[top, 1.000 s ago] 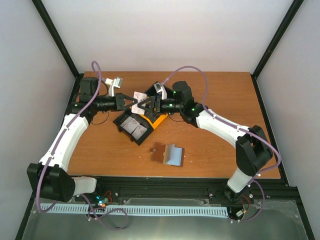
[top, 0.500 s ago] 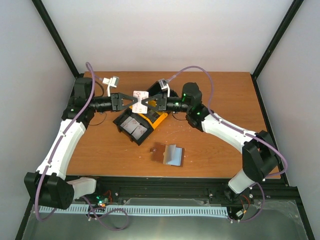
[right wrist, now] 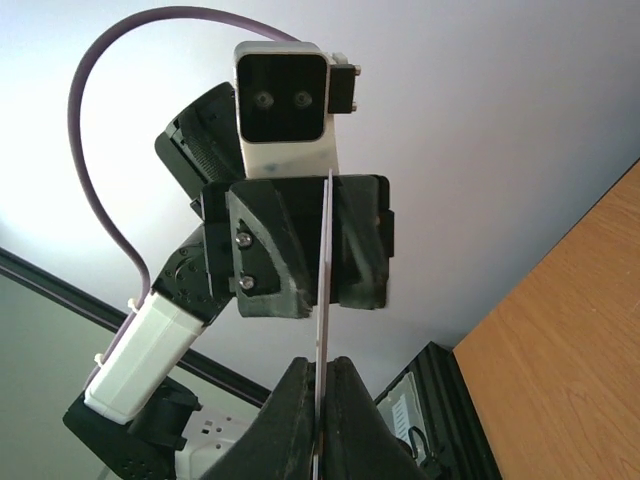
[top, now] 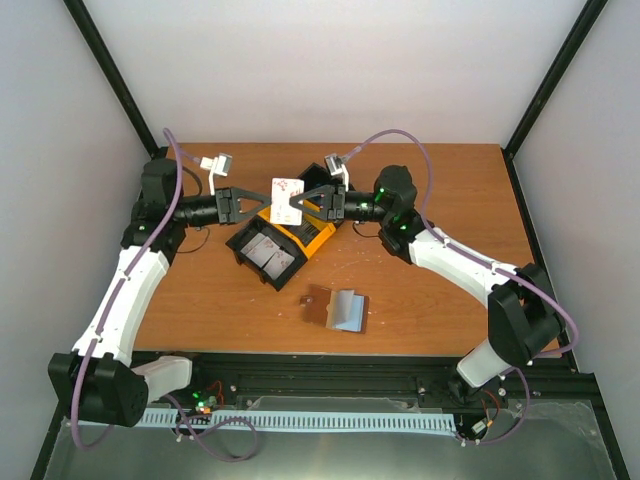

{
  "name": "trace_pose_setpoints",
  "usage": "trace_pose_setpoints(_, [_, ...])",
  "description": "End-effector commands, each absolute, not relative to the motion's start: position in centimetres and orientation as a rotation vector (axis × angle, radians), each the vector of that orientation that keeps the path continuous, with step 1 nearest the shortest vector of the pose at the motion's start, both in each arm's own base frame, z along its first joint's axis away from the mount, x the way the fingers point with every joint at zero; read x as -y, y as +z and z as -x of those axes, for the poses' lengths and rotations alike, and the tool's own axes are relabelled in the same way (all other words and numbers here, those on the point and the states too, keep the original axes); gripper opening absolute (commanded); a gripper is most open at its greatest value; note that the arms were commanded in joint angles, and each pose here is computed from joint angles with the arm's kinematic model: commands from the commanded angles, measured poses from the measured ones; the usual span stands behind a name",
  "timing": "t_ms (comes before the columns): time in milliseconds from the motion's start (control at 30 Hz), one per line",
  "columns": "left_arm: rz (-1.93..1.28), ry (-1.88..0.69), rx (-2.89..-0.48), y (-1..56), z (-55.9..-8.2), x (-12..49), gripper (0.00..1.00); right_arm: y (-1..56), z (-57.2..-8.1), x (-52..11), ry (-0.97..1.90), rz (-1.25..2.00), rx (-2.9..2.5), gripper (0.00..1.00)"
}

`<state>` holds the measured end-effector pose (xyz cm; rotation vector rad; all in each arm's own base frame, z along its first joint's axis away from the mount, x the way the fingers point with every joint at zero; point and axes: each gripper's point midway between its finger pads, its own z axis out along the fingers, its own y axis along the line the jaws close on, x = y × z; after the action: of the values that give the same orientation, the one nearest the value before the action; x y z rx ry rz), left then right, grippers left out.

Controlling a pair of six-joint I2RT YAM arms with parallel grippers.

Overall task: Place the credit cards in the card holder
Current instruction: Pick up the credit card from the storage box.

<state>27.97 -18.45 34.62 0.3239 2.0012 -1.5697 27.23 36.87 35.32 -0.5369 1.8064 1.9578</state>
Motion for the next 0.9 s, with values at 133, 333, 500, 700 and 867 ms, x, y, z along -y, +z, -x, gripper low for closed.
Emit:
trace_pose_setpoints(133, [-0.407,-1.653,-1.919,36.5,-26.9,18.5,0.29,37.2,-26.5,-35.8,1.990,0.608,-1.719,0.03])
trace_pose_setpoints(333, [-0.398,-1.680,-1.939,35.9,-27.2,18.6,0.33,37.4,-26.1,-35.9,2.018,0.647,-1.703,0.03])
trace_pose_setpoints(500, [-0.411,-1.694,-1.940,35.6,-27.1,18.7,0.30,37.1,-26.0,-36.0,2.013,0.666,-1.715,0.03])
trace_pose_setpoints(700, [-0.420,-1.692,-1.946,35.2,-27.0,18.7,0.34,36.4,-26.3,-36.3,2.008,0.654,-1.747,0.03])
trace_pose_setpoints(867, [-0.428,-1.664,-1.928,35.5,-27.0,18.6,0.36,35.8,-26.7,-36.5,1.976,0.643,-1.779,0.03])
